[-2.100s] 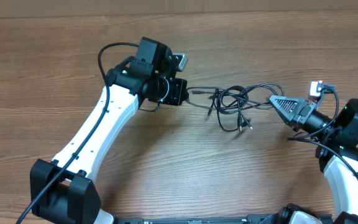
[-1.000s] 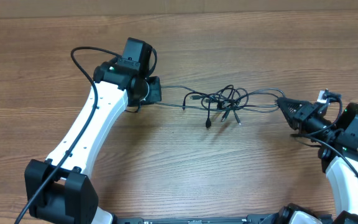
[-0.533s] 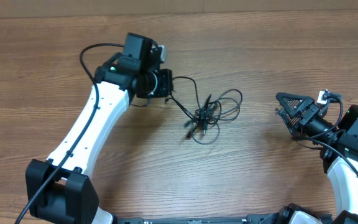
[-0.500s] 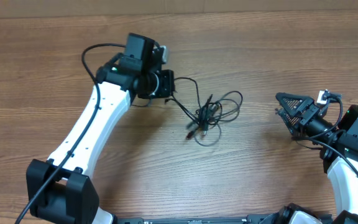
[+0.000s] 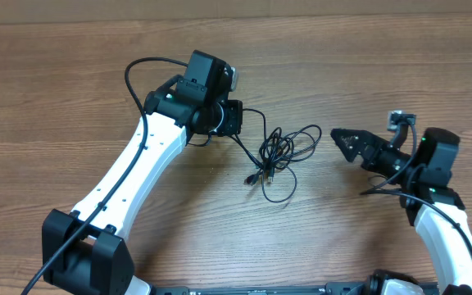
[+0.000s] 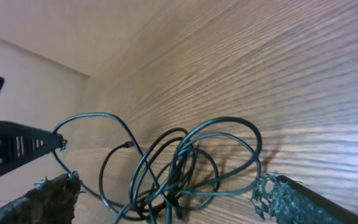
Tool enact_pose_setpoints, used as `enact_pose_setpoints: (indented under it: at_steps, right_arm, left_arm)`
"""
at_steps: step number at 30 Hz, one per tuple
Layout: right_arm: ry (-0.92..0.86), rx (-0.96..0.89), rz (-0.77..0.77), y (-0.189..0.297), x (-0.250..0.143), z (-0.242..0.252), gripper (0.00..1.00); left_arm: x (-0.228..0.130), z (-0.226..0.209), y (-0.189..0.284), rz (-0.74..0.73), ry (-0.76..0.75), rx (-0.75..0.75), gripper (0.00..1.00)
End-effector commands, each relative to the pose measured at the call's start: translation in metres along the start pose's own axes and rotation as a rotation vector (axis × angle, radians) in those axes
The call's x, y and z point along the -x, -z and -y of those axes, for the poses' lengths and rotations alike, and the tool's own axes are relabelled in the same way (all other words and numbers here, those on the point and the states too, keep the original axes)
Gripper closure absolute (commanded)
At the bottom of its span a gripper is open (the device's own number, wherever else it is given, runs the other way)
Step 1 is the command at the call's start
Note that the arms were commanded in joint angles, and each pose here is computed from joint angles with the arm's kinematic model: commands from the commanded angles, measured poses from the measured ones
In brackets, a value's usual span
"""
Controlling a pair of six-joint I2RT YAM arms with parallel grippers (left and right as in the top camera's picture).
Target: Untangle cables
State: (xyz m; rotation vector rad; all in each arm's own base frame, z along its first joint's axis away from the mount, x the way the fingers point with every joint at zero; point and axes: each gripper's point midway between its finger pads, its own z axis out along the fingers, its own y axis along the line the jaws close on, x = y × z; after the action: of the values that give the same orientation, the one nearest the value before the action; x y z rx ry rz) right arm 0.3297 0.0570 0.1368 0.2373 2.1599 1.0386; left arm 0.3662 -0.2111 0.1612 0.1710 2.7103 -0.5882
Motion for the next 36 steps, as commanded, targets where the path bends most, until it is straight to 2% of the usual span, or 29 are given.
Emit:
enact_pose_setpoints:
  at_steps: [1,6,11,17,28,36]
  right_arm:
    - [-0.068,-0.044,0.011,-0.012,0.002,0.002,0.07]
    - [-0.176,-0.008,-0.028,-0.031,-0.008,-0.011,0.09]
    - [-0.301,-0.086,-0.036,-0.049,-0.02,-0.003,0.08]
    - [-0.297,-0.033,-0.056,-0.073,-0.029,-0.022,0.08]
    - [-0.373,-0.147,-0.028,-0.088,-0.04,-0.002,0.09]
    - [-0.488,-0.182,-0.007,-0.091,-0.041,0.008,0.19]
  left_arm:
    - [-0.003,0.001,-0.009,-0.014,-0.032,0.021,0.96]
    - [-0.01,0.002,-0.021,-0.047,-0.036,0.026,0.96]
    - [-0.01,0.0,-0.03,-0.058,-0.034,0.027,0.96]
    - [-0.01,0.0,-0.031,-0.059,-0.034,0.027,0.96]
    - [-0.009,0.001,-0.032,-0.054,-0.036,0.024,0.96]
    - [-0.005,0.012,-0.033,-0.033,-0.055,-0.011,0.96]
